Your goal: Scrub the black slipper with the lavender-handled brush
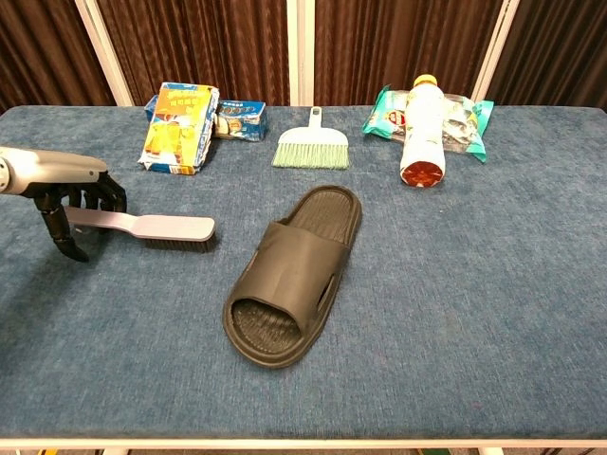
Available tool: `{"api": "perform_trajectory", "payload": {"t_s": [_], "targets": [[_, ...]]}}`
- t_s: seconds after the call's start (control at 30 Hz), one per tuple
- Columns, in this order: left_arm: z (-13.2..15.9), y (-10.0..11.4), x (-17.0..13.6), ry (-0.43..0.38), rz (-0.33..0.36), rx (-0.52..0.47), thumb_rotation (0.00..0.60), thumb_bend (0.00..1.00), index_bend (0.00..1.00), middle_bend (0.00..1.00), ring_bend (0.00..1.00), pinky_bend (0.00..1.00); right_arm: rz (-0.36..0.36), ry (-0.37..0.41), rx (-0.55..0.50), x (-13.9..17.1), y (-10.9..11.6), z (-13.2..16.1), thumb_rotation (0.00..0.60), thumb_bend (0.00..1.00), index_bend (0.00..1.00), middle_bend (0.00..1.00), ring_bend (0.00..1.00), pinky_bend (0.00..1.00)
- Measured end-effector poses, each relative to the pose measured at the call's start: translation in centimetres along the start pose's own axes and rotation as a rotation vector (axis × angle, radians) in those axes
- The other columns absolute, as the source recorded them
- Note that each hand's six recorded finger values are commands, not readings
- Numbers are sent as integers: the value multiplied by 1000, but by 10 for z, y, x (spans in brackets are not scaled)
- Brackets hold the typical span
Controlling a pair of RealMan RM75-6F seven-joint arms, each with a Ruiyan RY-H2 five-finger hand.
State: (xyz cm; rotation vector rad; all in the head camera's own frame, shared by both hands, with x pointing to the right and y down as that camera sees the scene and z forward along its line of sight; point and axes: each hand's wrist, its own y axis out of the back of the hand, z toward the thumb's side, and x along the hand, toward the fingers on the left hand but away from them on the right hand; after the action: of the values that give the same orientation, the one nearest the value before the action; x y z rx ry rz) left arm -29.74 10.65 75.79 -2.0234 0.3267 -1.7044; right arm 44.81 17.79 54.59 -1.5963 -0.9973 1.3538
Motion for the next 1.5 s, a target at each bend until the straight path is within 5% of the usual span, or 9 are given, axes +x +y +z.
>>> {"api": "perform_trajectory", "payload": {"t_s": [0.3,0.63,0.9,1.1,1.37,1.5], "targets": [[5,-5,1,-6,-40,12,600,109,527,623,505,600,8,-15,-4,-1,-1,-3,600,149,0,0,0,0],[13,-14,-1,-28,-107,6,600,122,546,634,516,608,10,-27,-10,0,-2,-5,600,149,0,0,0,0],[23,-16,-2,-54,-115,-28,600,345,769,818,700,817,10,-39,-17,2,-2,-9,600,150,0,0,0,0],[28,-11,-1,-72,-56,-100,600,448,956,987,869,994,6,-42,-16,3,0,-9,600,149,0,0,0,0],[33,2,-10,-144,79,-275,600,247,1000,1000,993,1000,20,-19,-4,0,-1,-1,600,149,0,0,0,0],[36,13,-19,-208,175,-382,600,252,1000,1000,1000,1000,59,27,18,-8,-6,12,600,149,0,1,0,0]]}}
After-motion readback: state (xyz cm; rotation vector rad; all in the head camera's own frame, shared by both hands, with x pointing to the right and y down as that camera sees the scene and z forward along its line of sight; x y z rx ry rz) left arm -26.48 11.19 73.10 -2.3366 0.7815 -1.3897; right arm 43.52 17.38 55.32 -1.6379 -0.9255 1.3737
